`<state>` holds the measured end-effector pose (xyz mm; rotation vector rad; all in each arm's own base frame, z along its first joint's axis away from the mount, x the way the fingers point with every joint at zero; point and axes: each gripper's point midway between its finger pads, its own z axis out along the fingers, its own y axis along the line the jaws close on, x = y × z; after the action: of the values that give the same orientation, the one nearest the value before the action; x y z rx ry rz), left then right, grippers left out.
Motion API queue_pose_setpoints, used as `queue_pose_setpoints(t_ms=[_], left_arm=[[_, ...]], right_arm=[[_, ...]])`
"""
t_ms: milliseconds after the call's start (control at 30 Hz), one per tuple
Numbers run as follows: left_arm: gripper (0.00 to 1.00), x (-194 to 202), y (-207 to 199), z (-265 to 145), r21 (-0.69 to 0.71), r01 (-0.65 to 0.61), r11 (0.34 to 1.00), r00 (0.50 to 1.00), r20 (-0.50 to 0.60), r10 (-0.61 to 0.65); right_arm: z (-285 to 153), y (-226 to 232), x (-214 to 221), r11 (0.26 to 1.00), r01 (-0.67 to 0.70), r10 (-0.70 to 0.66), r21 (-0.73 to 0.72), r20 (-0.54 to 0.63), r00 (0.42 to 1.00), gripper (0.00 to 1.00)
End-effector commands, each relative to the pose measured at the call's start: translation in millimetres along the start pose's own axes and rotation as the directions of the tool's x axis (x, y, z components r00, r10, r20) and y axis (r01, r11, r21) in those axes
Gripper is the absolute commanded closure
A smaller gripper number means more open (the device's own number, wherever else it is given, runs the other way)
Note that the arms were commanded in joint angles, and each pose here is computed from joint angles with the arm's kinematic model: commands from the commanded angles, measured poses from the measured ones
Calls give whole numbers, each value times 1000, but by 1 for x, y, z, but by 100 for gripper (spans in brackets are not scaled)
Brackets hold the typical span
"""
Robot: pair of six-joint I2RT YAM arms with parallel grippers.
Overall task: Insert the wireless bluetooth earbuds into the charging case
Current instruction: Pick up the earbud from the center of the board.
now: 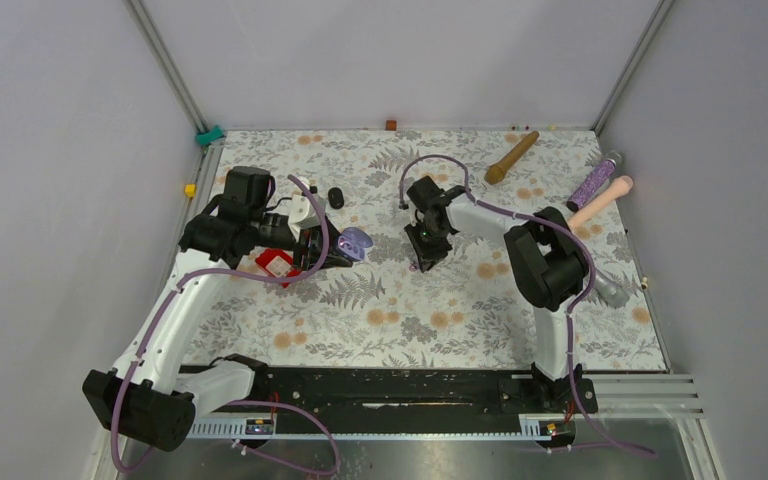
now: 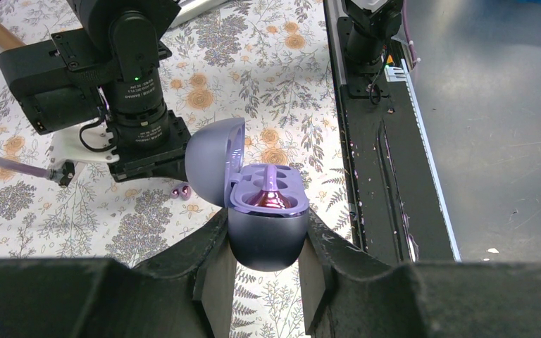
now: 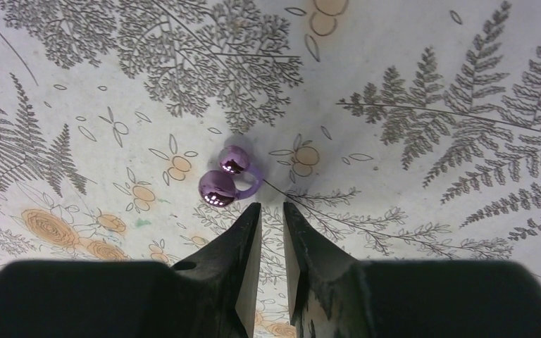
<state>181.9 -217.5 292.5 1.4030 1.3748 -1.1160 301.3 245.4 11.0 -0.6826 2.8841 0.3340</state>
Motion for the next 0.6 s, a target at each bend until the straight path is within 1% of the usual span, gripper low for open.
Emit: queue_pose_setpoints(t_ms=[0, 67, 167, 267, 567], left_arm=[[100, -11, -4, -2, 3, -71, 997, 997, 24, 71], [100, -12, -4, -2, 6, -70, 998, 997, 26, 70], [100, -11, -3, -2, 5, -68, 998, 997, 25, 68], [100, -11, -4, -2, 5, -67, 998, 997, 25, 67], [100, -11, -2, -1, 3, -64, 998, 998, 22, 63]], right_arm=[[-17, -5, -7, 996, -76, 77, -47, 10, 997, 75], [-17, 0, -7, 983, -140, 140, -121, -11, 990, 74], [-12, 10, -4, 941, -238, 229, -239, -64, 971, 70], [-3, 14, -5, 910, -293, 279, -293, -91, 956, 69], [9, 14, -4, 896, -338, 314, -289, -126, 941, 68]])
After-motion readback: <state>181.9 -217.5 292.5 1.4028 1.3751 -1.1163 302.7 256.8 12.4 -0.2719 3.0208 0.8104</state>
